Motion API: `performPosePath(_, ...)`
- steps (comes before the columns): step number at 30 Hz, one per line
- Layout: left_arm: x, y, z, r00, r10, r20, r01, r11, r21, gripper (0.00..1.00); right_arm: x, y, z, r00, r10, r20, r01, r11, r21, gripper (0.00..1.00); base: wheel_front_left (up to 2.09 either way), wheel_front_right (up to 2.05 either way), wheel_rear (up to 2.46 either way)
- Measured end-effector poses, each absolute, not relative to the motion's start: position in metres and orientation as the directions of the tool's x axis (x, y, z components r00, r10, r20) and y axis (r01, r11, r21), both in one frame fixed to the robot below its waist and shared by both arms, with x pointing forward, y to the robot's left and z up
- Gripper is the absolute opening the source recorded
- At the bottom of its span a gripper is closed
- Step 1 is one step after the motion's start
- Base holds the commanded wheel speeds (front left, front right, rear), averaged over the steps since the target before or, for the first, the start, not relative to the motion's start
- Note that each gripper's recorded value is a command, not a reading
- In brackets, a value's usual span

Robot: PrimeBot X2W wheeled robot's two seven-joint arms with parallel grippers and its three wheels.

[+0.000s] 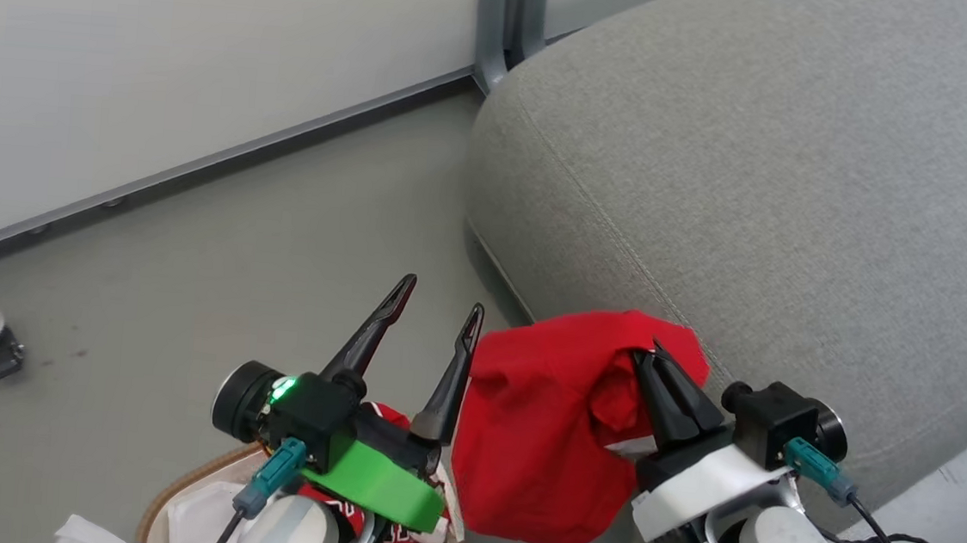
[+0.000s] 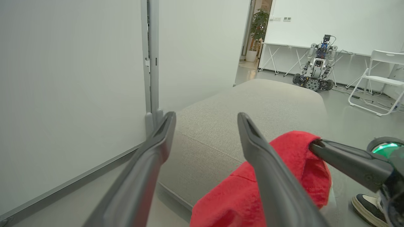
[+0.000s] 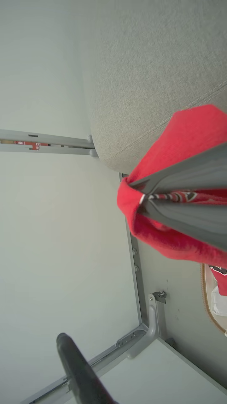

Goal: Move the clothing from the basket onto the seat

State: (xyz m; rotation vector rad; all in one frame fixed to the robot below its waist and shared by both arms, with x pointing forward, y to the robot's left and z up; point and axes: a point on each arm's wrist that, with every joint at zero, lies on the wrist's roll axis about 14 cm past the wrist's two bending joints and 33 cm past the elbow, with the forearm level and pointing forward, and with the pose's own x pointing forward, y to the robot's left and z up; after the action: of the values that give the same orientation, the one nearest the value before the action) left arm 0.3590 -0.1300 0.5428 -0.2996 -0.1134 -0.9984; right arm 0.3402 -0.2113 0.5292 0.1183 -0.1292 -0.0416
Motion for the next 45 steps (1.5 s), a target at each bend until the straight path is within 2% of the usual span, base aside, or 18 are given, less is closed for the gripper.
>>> performPosePath(3,0.359,-0.139,0.534,0.518,-0.827,0.217,0.853,0.481,-0.204,1.00,0.343,-0.231,0.533,0.989,-0.083,0.126,0.075,0.995,0.070,0.00,0.00,0.00,0.00)
performPosePath(8,0.366,-0.147,0.518,0.492,-0.848,0.195,0.866,0.455,-0.205,1.00,0.368,-0.276,0.569,0.973,-0.123,0.194,0.136,0.989,-0.060,0.00,0.00,0.00,0.00)
performPosePath(15,0.382,-0.144,0.493,0.464,-0.869,0.171,0.879,0.429,-0.206,1.00,0.422,-0.341,0.626,0.949,-0.155,0.275,0.228,0.939,-0.259,0.00,0.00,0.00,0.00)
performPosePath(18,0.393,-0.138,0.481,0.473,-0.867,0.158,0.873,0.437,-0.215,1.00,0.449,-0.364,0.642,0.947,-0.162,0.277,0.258,0.897,-0.358,0.00,0.00,0.00,0.00)
performPosePath(20,0.402,-0.133,0.474,0.480,-0.864,0.152,0.869,0.446,-0.214,1.00,0.468,-0.379,0.646,0.945,-0.185,0.271,0.281,0.883,-0.377,0.00,0.00,0.00,0.00)
performPosePath(25,0.425,-0.116,0.452,0.521,-0.844,0.130,0.844,0.486,-0.228,1.00,0.515,-0.408,0.645,0.938,-0.251,0.237,0.332,0.843,-0.423,0.00,0.00,0.00,0.00)
performPosePath(28,0.438,-0.103,0.436,0.554,-0.825,0.110,0.820,0.517,-0.246,1.00,0.542,-0.421,0.614,0.937,-0.308,0.163,0.349,0.828,-0.440,0.00,0.00,0.00,0.00)
performPosePath(31,0.447,-0.092,0.426,0.583,-0.806,0.100,0.797,0.543,-0.267,1.00,0.554,-0.436,0.597,0.913,-0.378,0.153,0.408,0.837,-0.364,0.00,0.00,0.00,0.00)
performPosePath(35,0.451,-0.080,0.408,0.609,-0.790,0.066,0.770,0.569,-0.289,1.00,0.561,-0.439,0.538,0.909,-0.414,0.055,0.404,0.838,-0.368,0.00,0.00,0.00,0.00)
performPosePath(37,0.452,-0.075,0.398,0.619,-0.784,0.045,0.758,0.581,-0.297,1.00,0.557,-0.440,0.508,0.902,-0.431,-0.001,0.399,0.836,-0.377,0.48,0.00,0.00,0.00)
performPosePath(38,0.452,-0.072,0.393,0.624,-0.781,0.032,0.751,0.588,-0.300,1.00,0.554,-0.441,0.494,0.896,-0.444,-0.021,0.406,0.838,-0.365,1.00,0.00,0.00,0.00)
performPosePath(41,0.455,-0.064,0.384,0.641,-0.768,0.006,0.733,0.609,-0.303,1.00,0.546,-0.434,0.461,0.886,-0.458,-0.076,0.409,0.848,-0.337,1.00,0.00,0.00,0.00)
performPosePath(45,0.459,-0.058,0.385,0.659,-0.752,-0.002,0.719,0.631,-0.292,1.00,0.527,-0.433,0.447,0.861,-0.499,-0.095,0.464,0.849,-0.252,1.00,0.00,0.00,0.00)
